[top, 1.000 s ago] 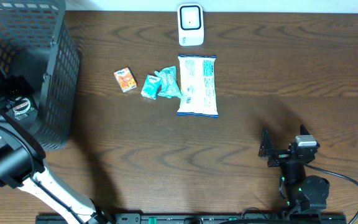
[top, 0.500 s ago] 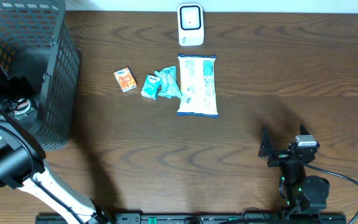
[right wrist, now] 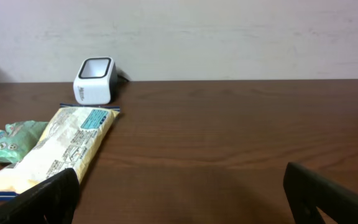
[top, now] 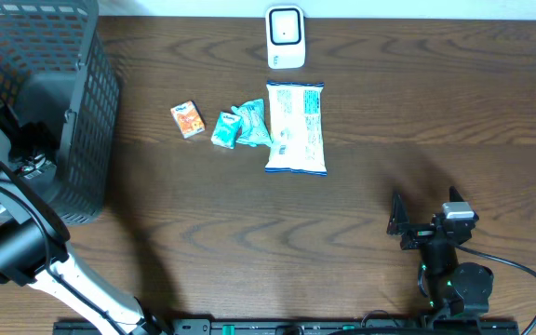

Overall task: Scan the item barcode
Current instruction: 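Reach into the basket and grasp the green Zam-Buk tin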

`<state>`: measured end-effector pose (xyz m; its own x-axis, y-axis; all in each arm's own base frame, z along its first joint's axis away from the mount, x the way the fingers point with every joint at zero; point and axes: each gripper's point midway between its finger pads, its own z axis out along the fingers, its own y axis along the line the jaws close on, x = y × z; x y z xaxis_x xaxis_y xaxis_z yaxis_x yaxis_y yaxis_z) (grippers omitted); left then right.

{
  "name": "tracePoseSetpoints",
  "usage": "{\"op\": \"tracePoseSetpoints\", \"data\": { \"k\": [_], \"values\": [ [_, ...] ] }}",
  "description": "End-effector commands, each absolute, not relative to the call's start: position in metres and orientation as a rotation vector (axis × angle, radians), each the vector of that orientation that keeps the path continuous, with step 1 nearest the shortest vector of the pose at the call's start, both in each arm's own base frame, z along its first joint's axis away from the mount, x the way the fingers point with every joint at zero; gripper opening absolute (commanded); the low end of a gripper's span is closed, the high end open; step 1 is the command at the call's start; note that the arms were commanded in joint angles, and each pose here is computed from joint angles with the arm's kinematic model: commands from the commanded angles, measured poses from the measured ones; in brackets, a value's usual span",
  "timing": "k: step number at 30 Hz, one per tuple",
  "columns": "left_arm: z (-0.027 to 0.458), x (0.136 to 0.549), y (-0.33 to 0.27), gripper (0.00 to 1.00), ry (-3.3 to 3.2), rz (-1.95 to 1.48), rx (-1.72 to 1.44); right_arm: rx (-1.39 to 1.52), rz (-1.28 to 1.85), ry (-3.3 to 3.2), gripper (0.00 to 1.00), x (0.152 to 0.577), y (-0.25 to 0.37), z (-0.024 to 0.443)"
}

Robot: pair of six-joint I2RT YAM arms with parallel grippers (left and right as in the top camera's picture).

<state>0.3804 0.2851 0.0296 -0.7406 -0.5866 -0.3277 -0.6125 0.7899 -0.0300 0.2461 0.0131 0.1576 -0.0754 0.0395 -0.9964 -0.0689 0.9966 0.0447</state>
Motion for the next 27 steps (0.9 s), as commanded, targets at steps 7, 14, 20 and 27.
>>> {"op": "tracePoseSetpoints", "data": {
  "k": [7,14,20,27],
  "values": [
    [0.025,0.377,0.280,0.58,2.663,0.087,-0.942,-0.003,0.077,1.644,0.99,0.246,0.008,0.157],
    [0.065,0.377,0.280,0.53,2.572,0.093,-1.005,-0.003,0.077,1.644,0.99,0.246,0.008,0.157],
    [0.148,0.377,0.274,0.53,2.408,0.109,-0.961,-0.003,0.077,1.644,0.99,0.246,0.008,0.157],
    [0.281,0.376,0.229,0.53,2.086,-0.093,-0.840,-0.003,0.077,1.644,0.99,0.246,0.008,0.157]
  ]
}}
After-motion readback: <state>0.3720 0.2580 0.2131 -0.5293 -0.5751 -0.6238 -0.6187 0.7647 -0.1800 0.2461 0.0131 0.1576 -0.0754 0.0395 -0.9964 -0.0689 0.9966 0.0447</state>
